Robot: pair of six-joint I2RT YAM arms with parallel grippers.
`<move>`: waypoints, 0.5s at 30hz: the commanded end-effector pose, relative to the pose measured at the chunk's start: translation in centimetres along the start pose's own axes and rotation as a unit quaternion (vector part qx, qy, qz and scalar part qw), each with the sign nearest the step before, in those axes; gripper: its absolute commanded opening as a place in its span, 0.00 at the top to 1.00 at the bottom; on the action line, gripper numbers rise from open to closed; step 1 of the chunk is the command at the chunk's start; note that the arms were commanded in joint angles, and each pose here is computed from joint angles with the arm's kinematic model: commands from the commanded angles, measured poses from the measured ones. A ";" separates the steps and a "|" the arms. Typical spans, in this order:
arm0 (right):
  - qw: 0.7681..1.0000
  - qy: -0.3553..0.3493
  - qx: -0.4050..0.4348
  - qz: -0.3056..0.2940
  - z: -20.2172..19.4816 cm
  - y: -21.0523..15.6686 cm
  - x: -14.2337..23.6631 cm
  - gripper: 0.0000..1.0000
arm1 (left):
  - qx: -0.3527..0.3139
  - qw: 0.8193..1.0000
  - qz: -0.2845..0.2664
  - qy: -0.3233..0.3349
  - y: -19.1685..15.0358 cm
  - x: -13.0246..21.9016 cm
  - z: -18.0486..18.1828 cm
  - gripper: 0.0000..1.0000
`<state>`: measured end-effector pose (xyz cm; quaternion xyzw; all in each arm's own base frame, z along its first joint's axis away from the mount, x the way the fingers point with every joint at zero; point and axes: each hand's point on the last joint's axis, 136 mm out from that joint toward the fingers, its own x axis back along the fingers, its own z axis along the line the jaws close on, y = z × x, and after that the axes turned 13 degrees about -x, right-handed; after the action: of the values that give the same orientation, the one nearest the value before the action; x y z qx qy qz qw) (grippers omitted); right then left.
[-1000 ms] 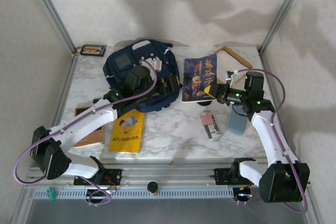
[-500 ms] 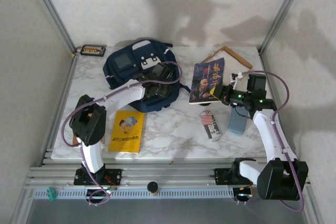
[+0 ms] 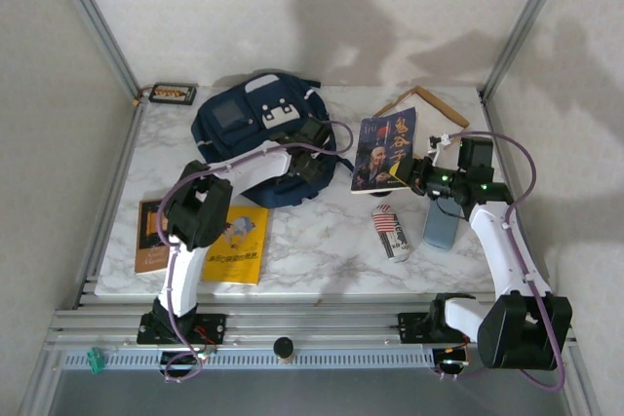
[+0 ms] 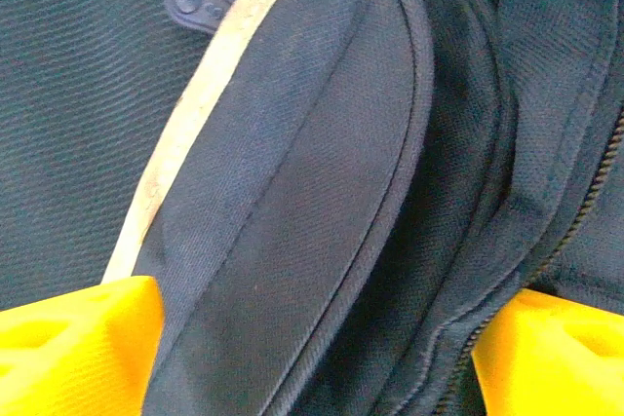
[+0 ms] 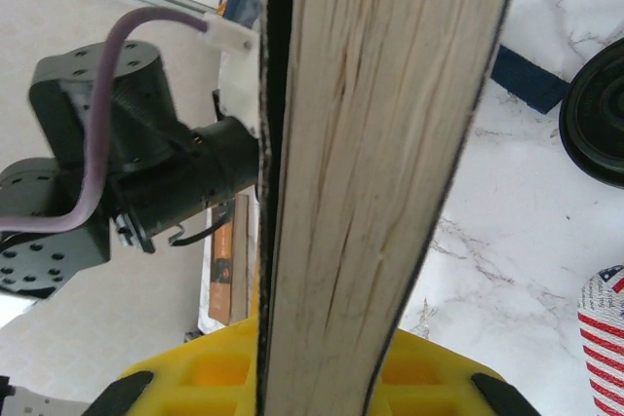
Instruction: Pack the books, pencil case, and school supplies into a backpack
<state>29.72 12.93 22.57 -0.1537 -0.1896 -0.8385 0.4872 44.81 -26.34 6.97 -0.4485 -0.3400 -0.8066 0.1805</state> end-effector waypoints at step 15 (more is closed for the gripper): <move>0.999 0.026 0.032 -0.006 1.1 0.8 0.0 1.00 | 0.029 0.999 -0.027 -0.012 2.6 2.0 3.0 0.68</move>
<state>29.83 12.93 22.32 -0.1574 -0.1875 -0.8379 0.4879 45.79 -28.04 7.72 -0.4730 -0.3611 -0.7886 0.1551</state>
